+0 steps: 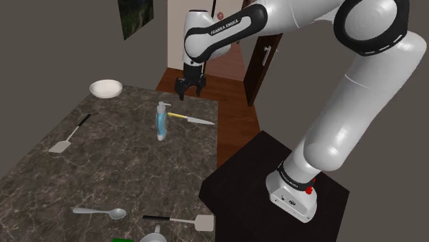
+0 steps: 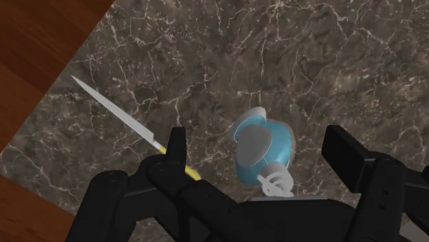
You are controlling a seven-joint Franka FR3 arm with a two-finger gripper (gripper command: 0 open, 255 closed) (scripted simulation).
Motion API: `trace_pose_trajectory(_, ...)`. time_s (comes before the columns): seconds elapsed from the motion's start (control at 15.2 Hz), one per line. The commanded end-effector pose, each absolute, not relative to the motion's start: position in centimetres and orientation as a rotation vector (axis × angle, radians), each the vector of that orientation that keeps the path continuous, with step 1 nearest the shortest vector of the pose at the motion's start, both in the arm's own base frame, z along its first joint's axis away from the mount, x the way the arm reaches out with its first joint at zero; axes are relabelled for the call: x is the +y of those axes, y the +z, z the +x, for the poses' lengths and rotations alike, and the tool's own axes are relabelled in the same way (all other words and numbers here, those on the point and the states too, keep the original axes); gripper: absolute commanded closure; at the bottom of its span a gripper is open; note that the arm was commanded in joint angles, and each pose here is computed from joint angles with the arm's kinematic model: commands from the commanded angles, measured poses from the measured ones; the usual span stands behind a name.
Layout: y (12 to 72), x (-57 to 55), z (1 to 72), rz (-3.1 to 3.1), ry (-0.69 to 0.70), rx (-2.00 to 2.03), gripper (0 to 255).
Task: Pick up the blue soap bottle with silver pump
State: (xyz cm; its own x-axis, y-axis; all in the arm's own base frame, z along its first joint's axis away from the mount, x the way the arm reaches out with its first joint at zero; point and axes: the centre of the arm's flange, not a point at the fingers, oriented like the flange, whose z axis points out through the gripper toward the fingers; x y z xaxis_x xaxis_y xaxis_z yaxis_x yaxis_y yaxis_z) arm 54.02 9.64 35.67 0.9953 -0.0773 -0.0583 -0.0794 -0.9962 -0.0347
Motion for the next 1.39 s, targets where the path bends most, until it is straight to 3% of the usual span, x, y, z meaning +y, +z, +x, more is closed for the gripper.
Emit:
trace_pose_trajectory(0.0, 34.5, 10.6, 55.8, -3.102, 0.074, 0.115, 0)
trace_pose_trajectory(0.79, 26.5, 15.6, 67.7, -3.112, -0.007, 0.077, 0)
trace_pose_trajectory(1.32, 22.4, 15.8, 68.0, -3.112, -0.009, 0.076, 0)
